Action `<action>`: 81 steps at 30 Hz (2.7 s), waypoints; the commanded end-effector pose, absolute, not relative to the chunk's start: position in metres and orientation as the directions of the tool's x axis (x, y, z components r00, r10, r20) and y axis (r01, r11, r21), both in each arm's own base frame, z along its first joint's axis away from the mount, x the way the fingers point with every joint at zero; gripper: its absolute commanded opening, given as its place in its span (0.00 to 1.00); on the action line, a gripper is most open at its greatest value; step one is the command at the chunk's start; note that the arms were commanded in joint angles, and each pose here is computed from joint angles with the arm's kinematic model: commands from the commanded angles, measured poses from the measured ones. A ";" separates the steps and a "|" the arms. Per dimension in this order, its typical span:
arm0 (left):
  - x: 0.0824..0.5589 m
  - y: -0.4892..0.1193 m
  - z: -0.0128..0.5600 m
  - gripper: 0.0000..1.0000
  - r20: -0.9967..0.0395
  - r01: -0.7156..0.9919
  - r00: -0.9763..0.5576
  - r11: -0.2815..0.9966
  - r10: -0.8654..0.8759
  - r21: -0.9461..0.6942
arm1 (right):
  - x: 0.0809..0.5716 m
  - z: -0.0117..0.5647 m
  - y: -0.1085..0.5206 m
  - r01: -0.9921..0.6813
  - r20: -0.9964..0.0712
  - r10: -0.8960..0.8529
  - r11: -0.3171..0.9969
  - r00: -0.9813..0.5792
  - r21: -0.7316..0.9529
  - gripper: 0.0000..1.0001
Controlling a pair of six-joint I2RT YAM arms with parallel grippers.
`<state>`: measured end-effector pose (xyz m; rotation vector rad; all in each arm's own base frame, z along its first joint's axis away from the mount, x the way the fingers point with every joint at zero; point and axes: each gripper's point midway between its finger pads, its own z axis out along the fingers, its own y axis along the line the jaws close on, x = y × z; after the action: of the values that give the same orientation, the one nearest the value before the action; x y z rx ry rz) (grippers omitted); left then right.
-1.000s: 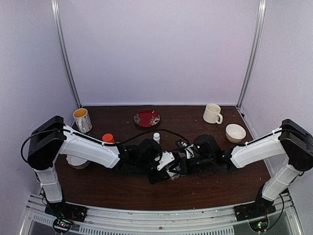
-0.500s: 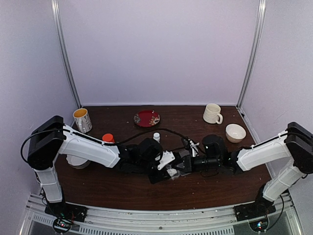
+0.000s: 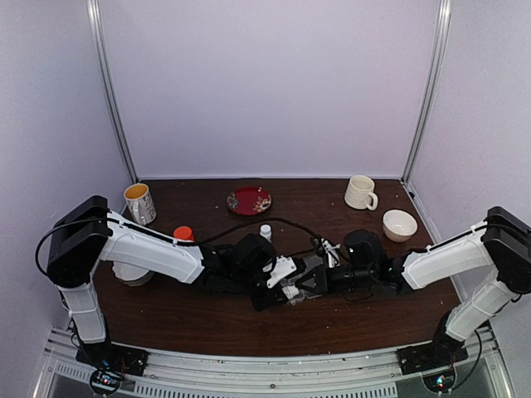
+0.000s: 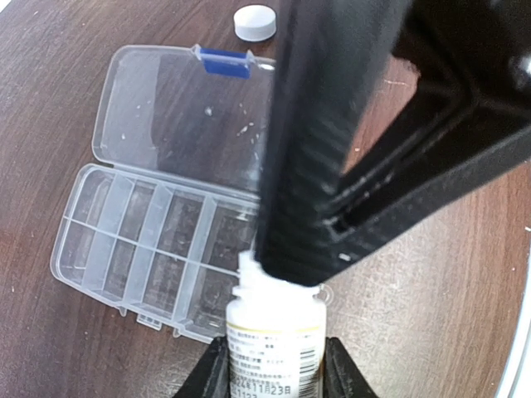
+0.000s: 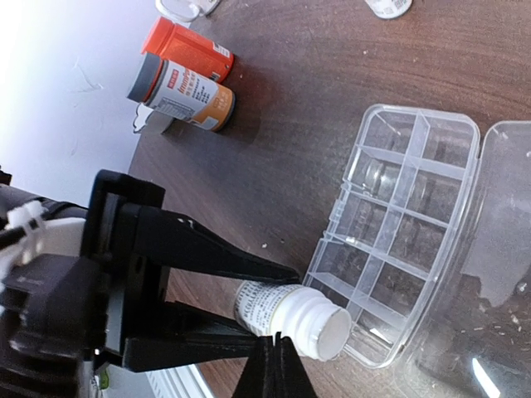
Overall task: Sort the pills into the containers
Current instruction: Pour the pill into the compartment of the pill container.
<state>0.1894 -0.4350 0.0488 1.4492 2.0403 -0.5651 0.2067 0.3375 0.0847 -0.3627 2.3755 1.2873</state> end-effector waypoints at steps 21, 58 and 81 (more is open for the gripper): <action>0.189 -0.449 0.057 0.00 -0.660 0.955 -0.235 0.295 0.714 -0.021 | 0.208 0.106 0.342 -0.433 -0.492 0.014 0.455 -0.870 0.778 0.00; 0.189 -0.454 0.053 0.00 -0.617 0.960 -0.239 0.279 0.750 -0.033 | 0.210 0.095 0.331 -0.419 -0.494 0.013 0.510 -0.869 0.751 0.00; 0.190 -0.452 0.048 0.00 -0.610 0.957 -0.246 0.287 0.754 -0.032 | 0.210 0.109 0.337 -0.426 -0.491 0.022 0.467 -0.871 0.775 0.00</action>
<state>0.1914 -0.4439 0.0480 1.5123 2.1055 -0.5354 0.2066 0.3388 0.0899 -0.3532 2.3633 1.3519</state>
